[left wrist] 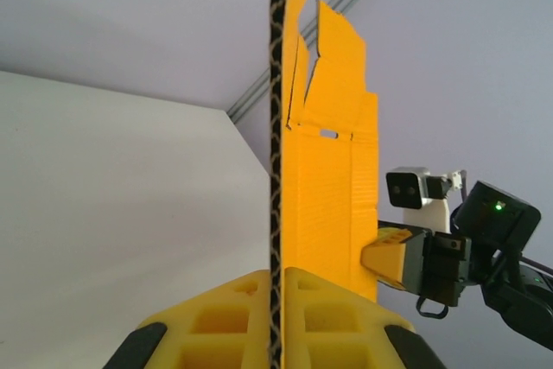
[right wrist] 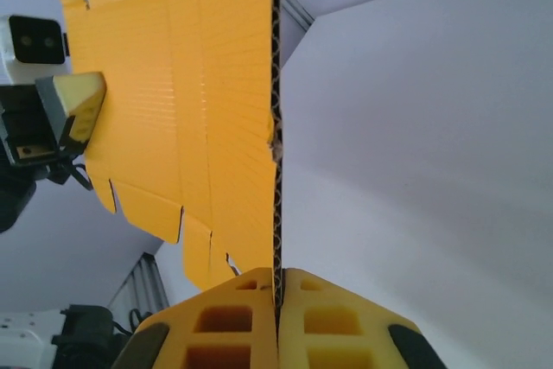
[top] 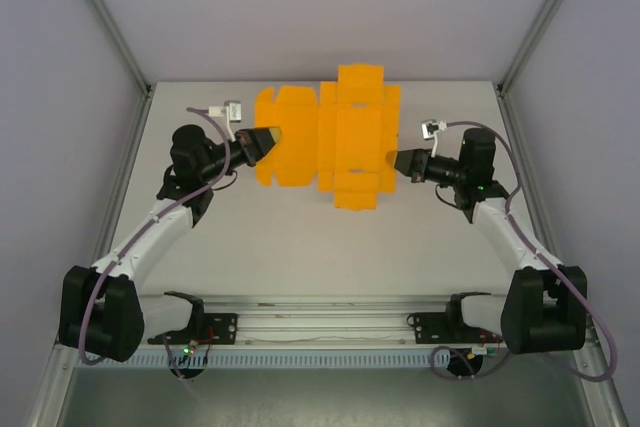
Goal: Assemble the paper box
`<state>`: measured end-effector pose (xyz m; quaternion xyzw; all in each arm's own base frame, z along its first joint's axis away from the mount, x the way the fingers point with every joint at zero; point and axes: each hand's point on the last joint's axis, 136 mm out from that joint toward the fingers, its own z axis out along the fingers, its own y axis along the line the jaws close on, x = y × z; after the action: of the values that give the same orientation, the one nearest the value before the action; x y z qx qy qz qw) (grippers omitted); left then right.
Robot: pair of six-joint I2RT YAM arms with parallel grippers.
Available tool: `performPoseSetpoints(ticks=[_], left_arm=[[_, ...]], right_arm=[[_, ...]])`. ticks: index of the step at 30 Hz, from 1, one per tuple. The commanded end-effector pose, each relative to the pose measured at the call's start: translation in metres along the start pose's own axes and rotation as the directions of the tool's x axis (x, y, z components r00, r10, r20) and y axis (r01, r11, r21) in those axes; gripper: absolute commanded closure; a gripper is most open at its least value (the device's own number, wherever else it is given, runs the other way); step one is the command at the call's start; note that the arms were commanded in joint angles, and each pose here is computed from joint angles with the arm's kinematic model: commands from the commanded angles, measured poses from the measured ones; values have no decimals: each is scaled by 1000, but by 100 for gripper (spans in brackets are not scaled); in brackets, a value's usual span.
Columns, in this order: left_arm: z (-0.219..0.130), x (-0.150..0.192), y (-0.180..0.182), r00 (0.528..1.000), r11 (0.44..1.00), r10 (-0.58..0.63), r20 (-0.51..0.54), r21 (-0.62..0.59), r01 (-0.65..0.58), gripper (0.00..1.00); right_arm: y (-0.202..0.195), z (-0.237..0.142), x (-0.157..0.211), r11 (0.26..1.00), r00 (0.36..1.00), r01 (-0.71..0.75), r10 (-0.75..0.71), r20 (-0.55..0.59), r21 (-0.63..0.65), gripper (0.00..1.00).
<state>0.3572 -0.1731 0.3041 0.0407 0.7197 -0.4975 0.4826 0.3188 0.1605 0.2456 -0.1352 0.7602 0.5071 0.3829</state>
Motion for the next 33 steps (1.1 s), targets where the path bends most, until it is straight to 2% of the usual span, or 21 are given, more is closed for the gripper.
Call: performPoseSetpoints(ticks=[1, 2, 3, 4, 5, 6, 8, 9, 11, 14, 16, 18, 21, 24, 27, 30, 33], left_arm=[[-6, -3, -6, 999, 999, 41, 22, -1, -41, 100], [-6, -2, -5, 999, 999, 40, 19, -5, -40, 100], [-6, 1, -1, 999, 999, 30, 11, -24, -30, 82], [-7, 3, 7, 1000, 998, 20, 6, -67, -19, 54], [-10, 4, 18, 1000, 991, 18, 2, -134, -17, 22], [-16, 9, 34, 1000, 973, 15, -9, -231, -17, 0], [-34, 13, 67, 1000, 904, 6, 10, -427, -1, 0], [-49, 16, 86, 1000, 844, 3, 26, -537, 11, 0], [-74, 22, 110, 999, 730, 4, 36, -683, 22, 0], [-96, 26, 122, 1000, 635, 8, 15, -773, 6, 0], [-101, 25, 123, 1000, 610, 11, 21, -793, 10, 0], [-98, 23, 119, 1000, 634, 18, 19, -774, 3, 0], [-81, 20, 106, 1000, 710, 5, 7, -704, 2, 0], [-60, 20, 91, 999, 790, -17, -27, -613, -2, 0], [-44, 17, 84, 998, 832, -44, -49, -555, 10, 0], [-28, 11, 81, 996, 856, -76, -55, -516, 37, 0], [-5, 6, 72, 990, 898, -112, -90, -436, 62, 0]], right_arm=[[14, -1, -1, 995, 997, 80, -79, 5, -54, 100], [12, -1, -2, 994, 995, 97, -96, 8, -42, 100], [6, -1, -3, 994, 994, 112, -112, 14, -4, 100], [-2, -1, -3, 991, 992, 126, -127, 16, 45, 100], [-11, -1, 0, 985, 990, 141, -142, 2, 99, 100], [-18, 0, 5, 976, 987, 158, -156, -25, 150, 100], [-29, 2, 17, 953, 977, 204, -185, -105, 226, 100], [-33, 5, 26, 935, 965, 245, -209, -159, 256, 100], [-40, 10, 43, 893, 921, 349, -271, -278, 284, 100], [-57, 13, 54, 801, 839, 485, -312, -445, 351, 100], [-71, 14, 52, 718, 772, 580, -335, -540, 384, 100], [-87, 19, 44, 588, 678, 701, -372, -634, 404, 100], [-100, 35, 28, 380, 502, 857, -461, -732, 349, 100], [-105, 56, 9, 189, 347, 938, -513, -785, 290, 100], [-103, 77, -7, -8, 199, 970, -556, -807, 245, 100], [-91, 102, -2, -128, 54, 977, -621, -782, 170, 100], [-82, 122, 7, -173, -17, 976, -658, -752, 130, 100]])
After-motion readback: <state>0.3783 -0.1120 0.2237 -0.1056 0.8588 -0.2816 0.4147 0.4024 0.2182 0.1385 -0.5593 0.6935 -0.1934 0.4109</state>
